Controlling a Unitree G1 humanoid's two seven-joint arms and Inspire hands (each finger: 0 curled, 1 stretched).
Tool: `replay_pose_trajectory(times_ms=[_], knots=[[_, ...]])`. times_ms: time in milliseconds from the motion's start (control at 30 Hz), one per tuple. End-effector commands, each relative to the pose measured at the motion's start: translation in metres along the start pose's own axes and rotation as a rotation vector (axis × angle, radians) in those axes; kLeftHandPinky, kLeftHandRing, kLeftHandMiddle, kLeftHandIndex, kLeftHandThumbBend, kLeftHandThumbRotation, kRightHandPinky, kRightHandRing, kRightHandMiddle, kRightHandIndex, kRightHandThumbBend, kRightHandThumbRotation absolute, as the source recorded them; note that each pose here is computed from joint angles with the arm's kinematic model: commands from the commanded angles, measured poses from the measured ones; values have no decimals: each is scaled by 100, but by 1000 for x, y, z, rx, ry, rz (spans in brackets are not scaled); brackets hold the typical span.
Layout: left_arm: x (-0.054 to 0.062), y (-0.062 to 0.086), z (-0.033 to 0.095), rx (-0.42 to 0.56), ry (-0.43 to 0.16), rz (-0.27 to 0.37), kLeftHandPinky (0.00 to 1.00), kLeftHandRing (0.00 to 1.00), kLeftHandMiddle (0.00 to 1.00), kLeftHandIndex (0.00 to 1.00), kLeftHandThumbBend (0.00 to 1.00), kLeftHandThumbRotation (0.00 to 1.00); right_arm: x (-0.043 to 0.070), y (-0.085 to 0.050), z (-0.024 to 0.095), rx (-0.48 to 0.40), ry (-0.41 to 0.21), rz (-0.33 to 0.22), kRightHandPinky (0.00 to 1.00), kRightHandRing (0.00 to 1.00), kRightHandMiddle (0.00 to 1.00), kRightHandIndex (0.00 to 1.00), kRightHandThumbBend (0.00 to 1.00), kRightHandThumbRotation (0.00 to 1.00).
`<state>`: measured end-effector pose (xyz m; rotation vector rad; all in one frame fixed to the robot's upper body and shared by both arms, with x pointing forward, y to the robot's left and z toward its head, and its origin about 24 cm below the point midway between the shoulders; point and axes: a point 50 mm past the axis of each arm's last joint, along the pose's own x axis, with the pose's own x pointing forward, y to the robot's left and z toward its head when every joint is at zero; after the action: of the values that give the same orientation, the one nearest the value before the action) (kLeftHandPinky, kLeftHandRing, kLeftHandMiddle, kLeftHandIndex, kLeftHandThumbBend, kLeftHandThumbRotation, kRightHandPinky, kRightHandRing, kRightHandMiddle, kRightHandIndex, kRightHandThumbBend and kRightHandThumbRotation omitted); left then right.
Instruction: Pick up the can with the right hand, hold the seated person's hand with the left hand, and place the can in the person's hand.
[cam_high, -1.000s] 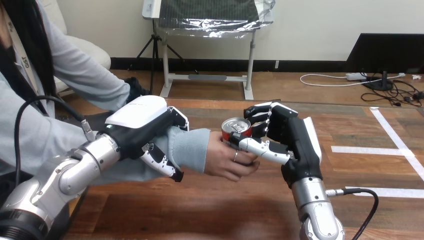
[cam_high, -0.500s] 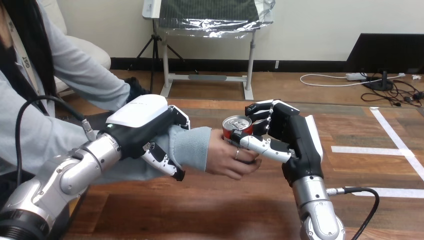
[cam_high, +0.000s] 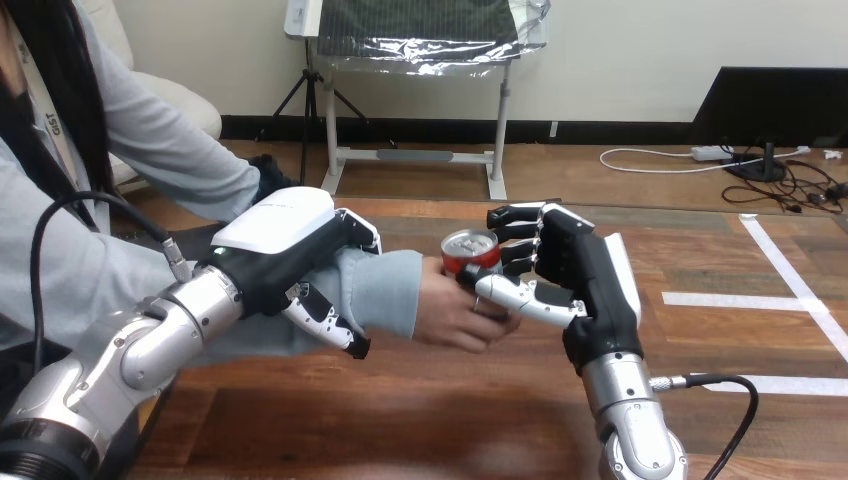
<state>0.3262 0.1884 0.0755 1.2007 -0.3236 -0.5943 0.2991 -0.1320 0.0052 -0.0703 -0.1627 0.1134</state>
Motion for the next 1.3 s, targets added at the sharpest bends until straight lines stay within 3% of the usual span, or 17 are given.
replay_pose_trajectory(times_ms=[0, 200, 233, 433, 633, 1267], knots=[[10, 11, 8, 8, -42, 73, 55, 61, 65, 68, 99, 22, 22, 3, 27, -37, -111, 50, 70, 76, 77, 79, 92, 19], [8, 8, 6, 24, -32, 74, 62, 69, 74, 79, 100, 31, 22, 2, 26, -59, -101, 60, 81, 84, 84, 87, 95, 27], [8, 8, 7, 28, -31, 75, 68, 74, 77, 82, 100, 33, 22, 2, 26, -62, -100, 60, 84, 85, 85, 89, 97, 30], [6, 5, 7, 37, -46, 89, 81, 84, 86, 90, 100, 40, 21, 0, 26, -90, -96, 72, 89, 89, 89, 94, 99, 39], [5, 3, 8, 39, -46, 86, 88, 91, 92, 95, 100, 45, 21, -1, 25, -118, -88, 90, 91, 91, 91, 97, 100, 46], [-1, -7, 10, 3, -69, 148, 92, 98, 100, 100, 100, 57, 16, -4, 24, -162, -93, 127, 94, 95, 95, 100, 100, 61]])
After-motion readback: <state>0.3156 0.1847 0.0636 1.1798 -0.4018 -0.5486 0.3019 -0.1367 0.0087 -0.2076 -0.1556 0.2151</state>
